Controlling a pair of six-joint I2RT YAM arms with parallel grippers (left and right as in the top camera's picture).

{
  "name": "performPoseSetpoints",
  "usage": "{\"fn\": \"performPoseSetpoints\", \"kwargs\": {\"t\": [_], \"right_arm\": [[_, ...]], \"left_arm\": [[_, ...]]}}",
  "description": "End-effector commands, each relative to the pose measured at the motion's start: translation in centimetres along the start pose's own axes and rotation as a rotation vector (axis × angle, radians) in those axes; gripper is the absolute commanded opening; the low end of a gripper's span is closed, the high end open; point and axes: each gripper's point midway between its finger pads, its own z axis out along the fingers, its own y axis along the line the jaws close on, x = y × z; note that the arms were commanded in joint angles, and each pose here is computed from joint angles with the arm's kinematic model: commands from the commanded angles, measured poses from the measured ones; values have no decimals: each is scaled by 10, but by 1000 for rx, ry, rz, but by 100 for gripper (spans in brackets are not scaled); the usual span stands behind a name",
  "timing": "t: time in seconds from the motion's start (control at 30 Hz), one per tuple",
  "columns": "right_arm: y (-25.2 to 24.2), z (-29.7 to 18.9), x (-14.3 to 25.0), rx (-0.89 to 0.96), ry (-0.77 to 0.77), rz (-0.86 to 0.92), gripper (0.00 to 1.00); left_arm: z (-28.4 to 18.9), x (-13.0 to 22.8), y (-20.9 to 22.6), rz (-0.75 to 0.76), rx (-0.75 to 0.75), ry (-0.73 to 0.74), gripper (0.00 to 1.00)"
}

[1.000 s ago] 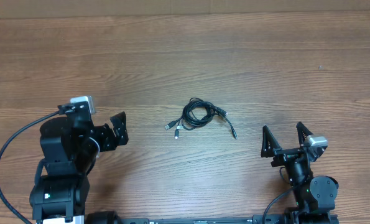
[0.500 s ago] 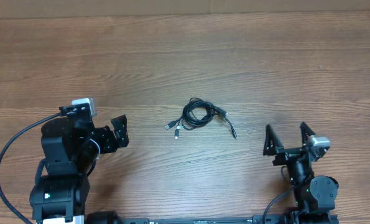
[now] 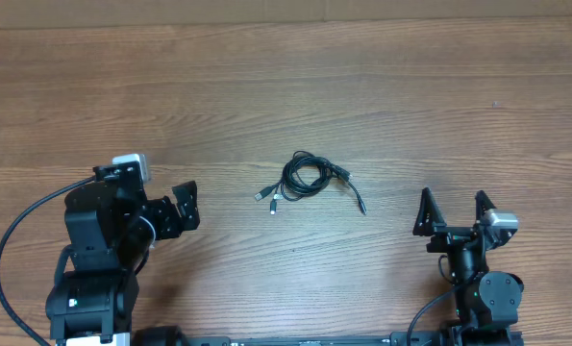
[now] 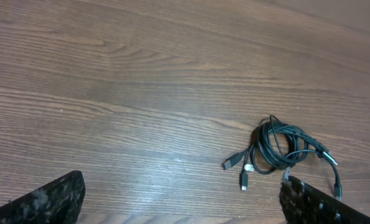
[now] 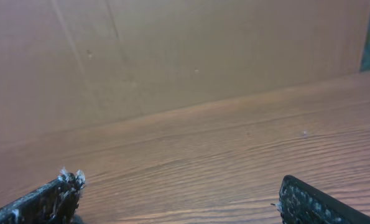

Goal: Untangle cables
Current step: 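Raise the left gripper and move it toward the black cable bundle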

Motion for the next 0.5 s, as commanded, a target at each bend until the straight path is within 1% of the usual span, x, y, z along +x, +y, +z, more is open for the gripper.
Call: {"fn": "performPoseSetpoints", "kwargs": {"t": [0.0, 0.03, 0.23, 0.33, 0.47], "right_arm": [[9, 0, 6, -56, 16, 3, 100], [13, 0, 6, -75, 20, 14, 100], [30, -3, 7, -169, 53, 245, 100], [36, -4, 7, -207, 66, 261, 100], [41, -7, 8, -221, 96, 264, 100]], "left_arm": [[-5, -10, -8, -32, 32, -25, 99], [-5, -10, -8, -35, 35, -24, 99], [-2, -9, -17, -34, 85, -9, 100], [4, -9, -23, -34, 126, 8, 99], [13, -10, -27, -31, 149, 30, 92]]}}
